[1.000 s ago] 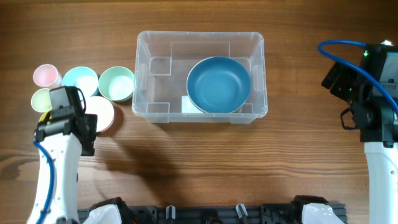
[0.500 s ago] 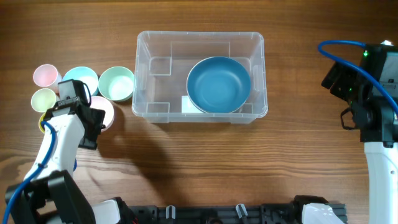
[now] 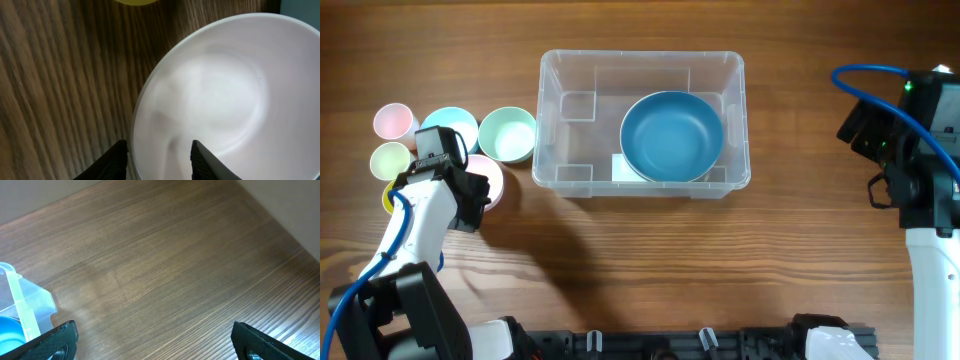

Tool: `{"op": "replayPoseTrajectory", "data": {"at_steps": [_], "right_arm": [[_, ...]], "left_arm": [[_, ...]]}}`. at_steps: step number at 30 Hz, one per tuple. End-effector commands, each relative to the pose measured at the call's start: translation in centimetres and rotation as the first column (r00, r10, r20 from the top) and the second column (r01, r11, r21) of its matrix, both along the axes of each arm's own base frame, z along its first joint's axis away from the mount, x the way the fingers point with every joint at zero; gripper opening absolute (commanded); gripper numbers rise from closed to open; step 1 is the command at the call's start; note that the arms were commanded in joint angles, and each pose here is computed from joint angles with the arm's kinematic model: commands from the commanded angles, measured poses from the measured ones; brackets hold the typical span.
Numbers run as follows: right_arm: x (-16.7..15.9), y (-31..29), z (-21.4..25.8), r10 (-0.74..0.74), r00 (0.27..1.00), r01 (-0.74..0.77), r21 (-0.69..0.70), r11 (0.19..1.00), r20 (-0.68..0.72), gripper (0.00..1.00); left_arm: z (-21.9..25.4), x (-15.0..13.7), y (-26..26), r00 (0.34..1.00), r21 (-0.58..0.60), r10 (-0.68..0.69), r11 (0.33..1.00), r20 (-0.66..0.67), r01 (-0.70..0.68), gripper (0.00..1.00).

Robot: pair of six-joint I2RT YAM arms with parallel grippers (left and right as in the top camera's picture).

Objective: Pack container
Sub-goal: 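Lower the left gripper onto the white bowl and grasp its rim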

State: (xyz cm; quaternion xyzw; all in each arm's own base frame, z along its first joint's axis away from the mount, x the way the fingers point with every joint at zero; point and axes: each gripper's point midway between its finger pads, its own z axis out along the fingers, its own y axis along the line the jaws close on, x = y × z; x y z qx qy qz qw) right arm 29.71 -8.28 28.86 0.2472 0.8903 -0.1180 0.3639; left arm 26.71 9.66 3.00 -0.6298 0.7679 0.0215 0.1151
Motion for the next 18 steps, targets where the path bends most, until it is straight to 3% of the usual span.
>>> {"op": "replayPoseTrajectory", "data": {"at_steps": [1,18], "right_arm": [[0.05,-0.40,0.31,-0.025,1.000,0.025,-0.007,1.000,0.009,1.00],[0.04,-0.40,0.32,-0.026,1.000,0.026,-0.007,1.000,0.009,1.00]], "left_arm": [[-0.47,-0.58,-0.03,1.000,-0.007,0.000,1.000,-0.024,0.000,0.43],[-0.51,-0.76,0.43,0.999,0.019,0.005,1.000,-0.034,-0.005,0.38]]}}
